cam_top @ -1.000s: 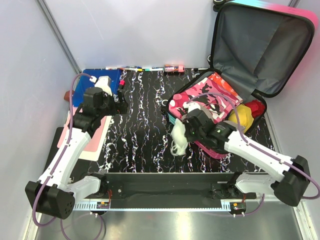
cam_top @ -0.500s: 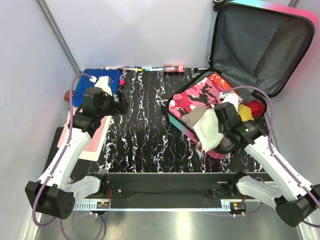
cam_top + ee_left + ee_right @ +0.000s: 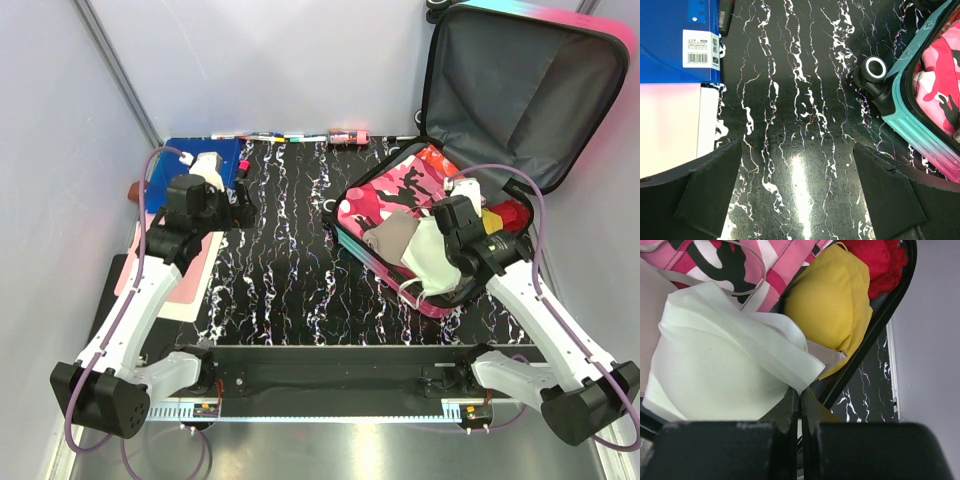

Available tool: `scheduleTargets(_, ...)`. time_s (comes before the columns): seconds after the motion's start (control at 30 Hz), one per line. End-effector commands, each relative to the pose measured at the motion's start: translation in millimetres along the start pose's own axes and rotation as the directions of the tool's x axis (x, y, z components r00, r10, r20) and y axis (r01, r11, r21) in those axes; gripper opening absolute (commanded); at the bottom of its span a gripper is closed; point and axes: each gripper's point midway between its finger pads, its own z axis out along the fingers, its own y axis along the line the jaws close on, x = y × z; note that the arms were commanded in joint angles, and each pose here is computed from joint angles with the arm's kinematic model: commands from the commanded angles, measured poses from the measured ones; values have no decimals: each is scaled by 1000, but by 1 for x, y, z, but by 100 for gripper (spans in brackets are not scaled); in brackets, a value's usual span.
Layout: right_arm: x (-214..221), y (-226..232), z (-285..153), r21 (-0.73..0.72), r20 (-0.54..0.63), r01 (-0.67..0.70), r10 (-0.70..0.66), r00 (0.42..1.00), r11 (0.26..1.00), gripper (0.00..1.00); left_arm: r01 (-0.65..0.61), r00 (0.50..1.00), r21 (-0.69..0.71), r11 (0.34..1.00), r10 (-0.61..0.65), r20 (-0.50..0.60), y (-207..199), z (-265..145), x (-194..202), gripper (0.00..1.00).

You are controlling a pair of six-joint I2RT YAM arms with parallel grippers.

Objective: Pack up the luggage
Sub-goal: Place the clothes in the luggage.

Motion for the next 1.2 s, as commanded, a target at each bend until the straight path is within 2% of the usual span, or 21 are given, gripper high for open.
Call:
scheduleTargets(0.0, -16, -10, 3, 38, 39, -21, 19, 999, 999, 0, -8, 999, 27, 1000, 7, 44, -6, -3, -10, 99)
scheduleTargets(0.37, -9, -26, 21, 127, -29, 13, -10, 1000, 992, 0, -9, 999, 27, 1000, 8, 43, -6, -3, -10, 99)
scheduleTargets(0.67, 4, -23, 45, 163, -123, 43, -23, 992, 986, 0, -13, 999, 28, 1000, 12, 42, -7, -3, -10, 99)
scheduleTargets(0.97, 15, -39, 63, 314, -198, 117, -55, 979, 942, 0, -17, 1000, 28, 999, 16, 27, -7, 2, -6, 99)
scheduleTargets(1.07, 13, -43, 60, 337, -188, 102, -40, 981, 936, 26, -16, 1000, 26, 1000, 16, 21, -7, 3, -5, 99)
scheduleTargets(1.1, 12, -44, 57, 334, -178, 89, -30, 984, 938, 51, -16, 1000, 26, 1000, 16, 18, -7, 4, -4, 99)
scheduleTargets(1.17, 8, -43, 53, 314, -153, 54, -6, 988, 948, 71, -16, 1000, 25, 1000, 16, 16, -7, 4, -4, 99)
